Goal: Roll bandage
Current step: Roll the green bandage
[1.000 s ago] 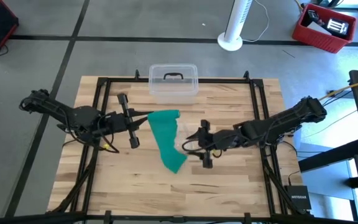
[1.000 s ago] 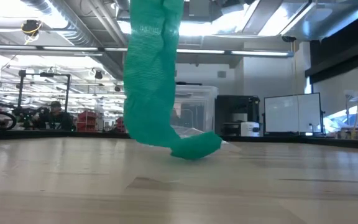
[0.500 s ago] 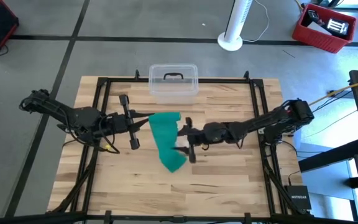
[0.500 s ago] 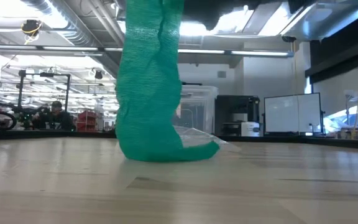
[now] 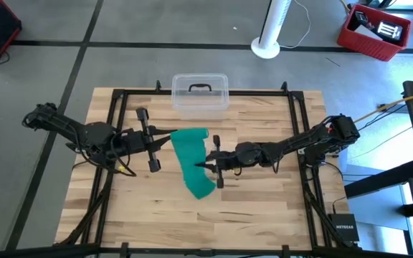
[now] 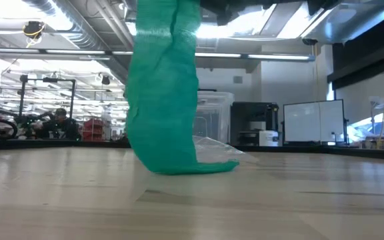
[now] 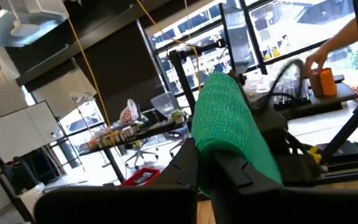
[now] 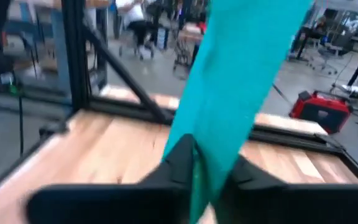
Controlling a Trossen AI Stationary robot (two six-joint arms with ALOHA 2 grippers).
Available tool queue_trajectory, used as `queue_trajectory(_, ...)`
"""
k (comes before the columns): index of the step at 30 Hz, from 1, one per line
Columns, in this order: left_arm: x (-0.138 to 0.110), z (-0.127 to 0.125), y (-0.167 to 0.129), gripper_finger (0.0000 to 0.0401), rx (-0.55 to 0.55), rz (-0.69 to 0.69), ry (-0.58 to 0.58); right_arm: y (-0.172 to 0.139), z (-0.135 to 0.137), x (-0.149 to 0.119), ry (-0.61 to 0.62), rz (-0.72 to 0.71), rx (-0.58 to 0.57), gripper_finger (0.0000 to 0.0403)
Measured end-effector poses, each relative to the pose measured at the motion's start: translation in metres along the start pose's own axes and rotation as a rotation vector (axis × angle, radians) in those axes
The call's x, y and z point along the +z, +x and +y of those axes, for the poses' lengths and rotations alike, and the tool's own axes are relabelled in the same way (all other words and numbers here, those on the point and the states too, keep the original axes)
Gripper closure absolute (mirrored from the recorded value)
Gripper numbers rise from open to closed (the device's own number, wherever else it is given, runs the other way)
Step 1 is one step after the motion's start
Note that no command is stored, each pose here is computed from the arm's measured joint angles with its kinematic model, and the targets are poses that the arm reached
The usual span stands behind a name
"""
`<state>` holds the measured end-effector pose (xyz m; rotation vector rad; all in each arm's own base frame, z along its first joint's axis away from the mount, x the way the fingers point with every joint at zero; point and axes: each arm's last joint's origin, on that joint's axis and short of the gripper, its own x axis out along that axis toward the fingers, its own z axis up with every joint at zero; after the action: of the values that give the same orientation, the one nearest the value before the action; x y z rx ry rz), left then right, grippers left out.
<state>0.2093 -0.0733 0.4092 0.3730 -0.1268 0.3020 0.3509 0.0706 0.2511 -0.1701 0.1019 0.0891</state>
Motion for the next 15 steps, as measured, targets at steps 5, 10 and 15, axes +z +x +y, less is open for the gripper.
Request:
queue_trajectory(5, 0.010, 0.000, -0.006, 0.0396, -0.021, -0.028, -0.010, -0.006, -0.003, -0.001, -0.025, 0.083, -0.061, 0.0395)
queue_trajectory(10, 0.037, 0.003, -0.019, 0.0396, -0.078, -0.089, -0.067, -0.008, -0.005, -0.002, -0.043, 0.121, -0.122, 0.0395)
queue_trajectory(15, 0.032, -0.011, -0.025, 0.0396, -0.189, -0.025, -0.058, -0.007, -0.017, -0.004, -0.082, 0.142, -0.198, 0.0398)
